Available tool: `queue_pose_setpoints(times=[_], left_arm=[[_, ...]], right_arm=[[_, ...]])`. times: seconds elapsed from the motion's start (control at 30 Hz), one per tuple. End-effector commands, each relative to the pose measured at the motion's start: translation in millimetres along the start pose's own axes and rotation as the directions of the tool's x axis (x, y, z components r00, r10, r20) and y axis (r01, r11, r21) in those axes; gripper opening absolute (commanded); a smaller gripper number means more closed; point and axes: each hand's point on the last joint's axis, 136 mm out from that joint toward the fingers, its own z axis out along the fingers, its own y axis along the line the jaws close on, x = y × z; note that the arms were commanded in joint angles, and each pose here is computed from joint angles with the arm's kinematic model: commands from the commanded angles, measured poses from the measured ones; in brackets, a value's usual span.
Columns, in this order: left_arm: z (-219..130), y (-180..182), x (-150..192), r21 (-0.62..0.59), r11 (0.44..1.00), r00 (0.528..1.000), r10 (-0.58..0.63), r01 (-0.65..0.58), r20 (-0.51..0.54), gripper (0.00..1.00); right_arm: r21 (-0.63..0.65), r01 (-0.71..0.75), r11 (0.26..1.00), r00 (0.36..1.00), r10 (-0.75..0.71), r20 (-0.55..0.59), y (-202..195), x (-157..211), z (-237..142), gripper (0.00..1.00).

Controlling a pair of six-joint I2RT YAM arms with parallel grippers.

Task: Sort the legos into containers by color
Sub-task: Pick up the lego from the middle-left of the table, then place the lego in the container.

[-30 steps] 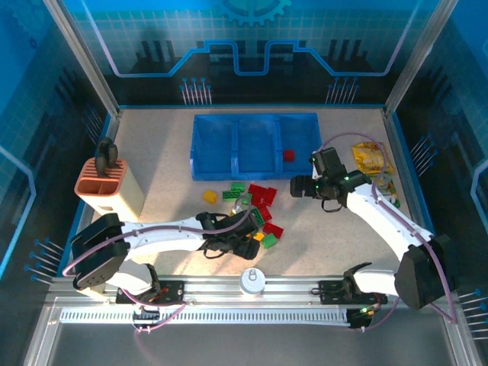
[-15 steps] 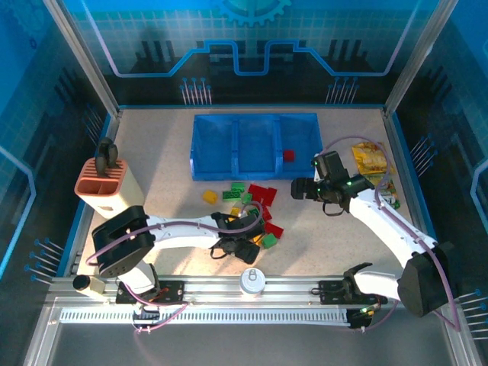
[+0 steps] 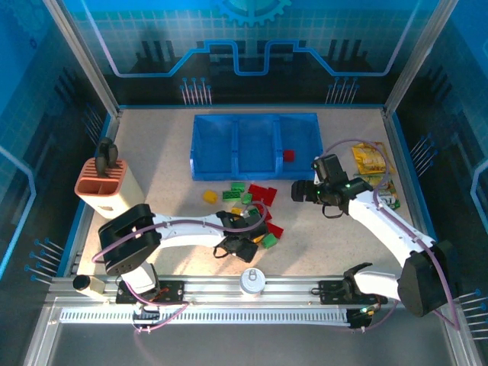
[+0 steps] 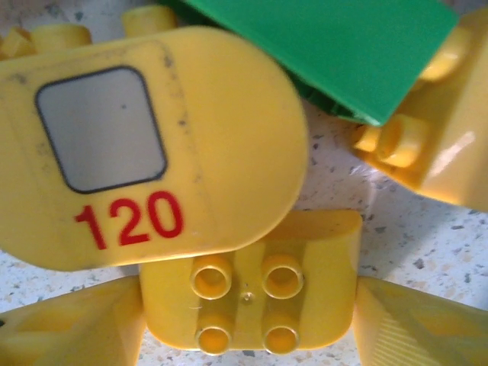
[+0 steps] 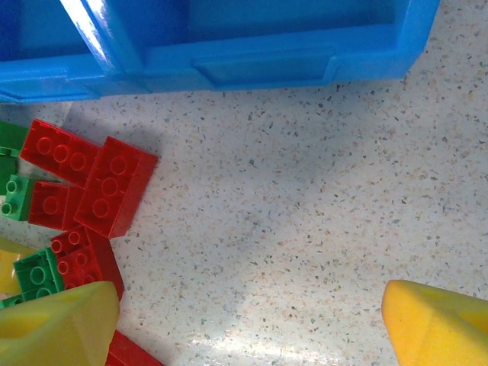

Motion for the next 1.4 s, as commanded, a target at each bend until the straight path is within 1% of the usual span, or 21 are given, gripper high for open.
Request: queue_pose_setpoints(times=[0.0,0.1,0.2,0.37,0.47,0.67,0.83,0.97,1.1,1.23,1.37], left_arm=[[9,-12,-8,0.015,0.999,0.999,0.036,-0.036,0.018,0.64],[6,-10,-8,-0.001,0.999,0.999,0.037,-0.037,0.019,0.60],[-4,-5,-10,-0.011,1.000,0.999,0.014,-0.014,0.047,0.57],[-42,0,-24,0.049,0.998,0.987,-0.038,0.030,0.159,0.57],[-68,9,-39,0.074,0.996,0.972,-0.073,0.058,0.224,0.56],[-113,53,-79,0.137,0.978,0.921,-0.194,0.156,0.339,0.55],[-136,101,-126,0.175,0.948,0.854,-0.315,0.265,0.414,0.54],[-138,139,-165,0.206,0.914,0.806,-0.405,0.350,0.432,0.54],[-122,180,-201,0.178,0.885,0.780,-0.464,0.430,0.421,0.54],[-98,211,-223,0.151,0.855,0.766,-0.512,0.496,0.388,0.54],[-76,224,-230,0.116,0.847,0.774,-0.523,0.519,0.357,0.54]], right_arm=[[-0.009,-0.009,1.000,1.000,0.009,0.010,2,1,-2,0.90],[-0.008,-0.012,1.000,1.000,0.012,0.012,0,1,-3,0.90],[-0.007,-0.012,1.000,1.000,0.012,0.013,0,2,-3,0.90],[-0.009,-0.014,1.000,1.000,0.014,0.016,-1,2,-4,0.90],[-0.018,-0.014,1.000,1.000,0.014,0.012,0,2,-3,0.90],[-0.037,-0.017,0.999,1.000,0.017,0.010,4,2,-4,0.90],[-0.063,-0.023,0.998,1.000,0.022,-0.018,8,12,1,0.89],[-0.082,-0.018,0.996,0.999,0.015,-0.040,14,19,4,0.89],[-0.096,0.005,0.995,0.998,-0.010,-0.056,21,24,4,0.89],[-0.111,0.035,0.993,0.997,-0.042,-0.062,30,28,1,0.88],[-0.120,0.092,0.989,0.993,-0.100,-0.063,41,32,-3,0.88]])
